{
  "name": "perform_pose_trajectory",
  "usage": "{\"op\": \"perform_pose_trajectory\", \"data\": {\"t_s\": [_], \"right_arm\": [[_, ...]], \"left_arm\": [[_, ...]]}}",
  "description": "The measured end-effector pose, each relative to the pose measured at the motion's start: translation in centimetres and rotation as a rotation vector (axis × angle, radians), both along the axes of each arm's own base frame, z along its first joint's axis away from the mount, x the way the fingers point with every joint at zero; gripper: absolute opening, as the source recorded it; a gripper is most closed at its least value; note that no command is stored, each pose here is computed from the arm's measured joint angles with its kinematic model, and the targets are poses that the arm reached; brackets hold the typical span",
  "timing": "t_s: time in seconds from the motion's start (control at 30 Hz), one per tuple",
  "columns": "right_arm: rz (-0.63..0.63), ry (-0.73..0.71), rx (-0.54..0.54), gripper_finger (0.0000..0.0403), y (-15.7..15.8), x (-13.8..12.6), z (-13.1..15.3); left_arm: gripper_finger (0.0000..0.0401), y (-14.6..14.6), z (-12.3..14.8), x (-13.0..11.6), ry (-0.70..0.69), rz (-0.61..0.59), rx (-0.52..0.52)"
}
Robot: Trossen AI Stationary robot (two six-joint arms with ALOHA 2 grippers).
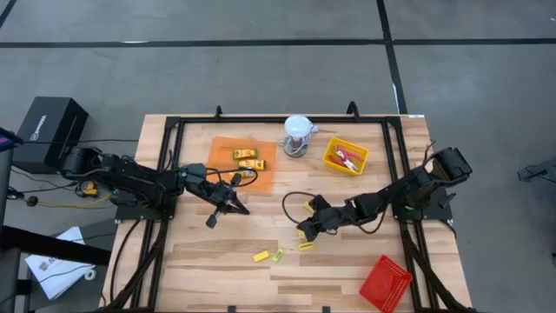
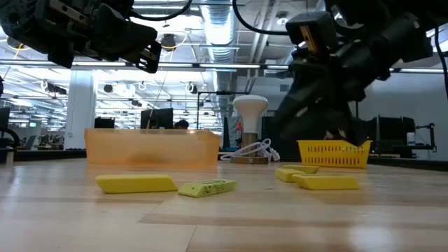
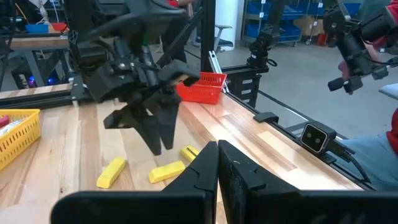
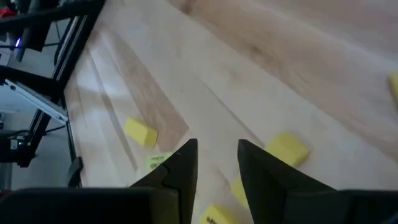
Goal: Pick & Place School Supplies
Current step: Put the yellow eraser into the red bin
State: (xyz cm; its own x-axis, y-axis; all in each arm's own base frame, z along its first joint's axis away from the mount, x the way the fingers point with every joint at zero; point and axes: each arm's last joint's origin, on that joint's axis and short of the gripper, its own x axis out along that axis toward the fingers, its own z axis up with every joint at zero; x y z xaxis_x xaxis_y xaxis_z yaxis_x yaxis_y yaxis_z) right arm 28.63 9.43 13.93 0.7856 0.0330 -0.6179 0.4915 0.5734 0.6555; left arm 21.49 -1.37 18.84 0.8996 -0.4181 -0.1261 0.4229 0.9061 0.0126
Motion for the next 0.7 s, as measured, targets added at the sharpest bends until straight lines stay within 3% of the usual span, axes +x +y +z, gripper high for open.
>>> {"op": "perform_pose_trajectory", "data": {"t_s": [0.37,0.7], "right_arm": [[0.032,0.076,0.05,0.0108,0.2,0.6,-3.1],[0.042,0.09,0.064,0.0108,0.3,0.8,-3.6]], "left_arm": [[0.0004,0.0,0.0,0.0,0.004,0.0,0.0],[0.0004,0.0,-0.2,0.0,0.016,0.001,0.0]]}}
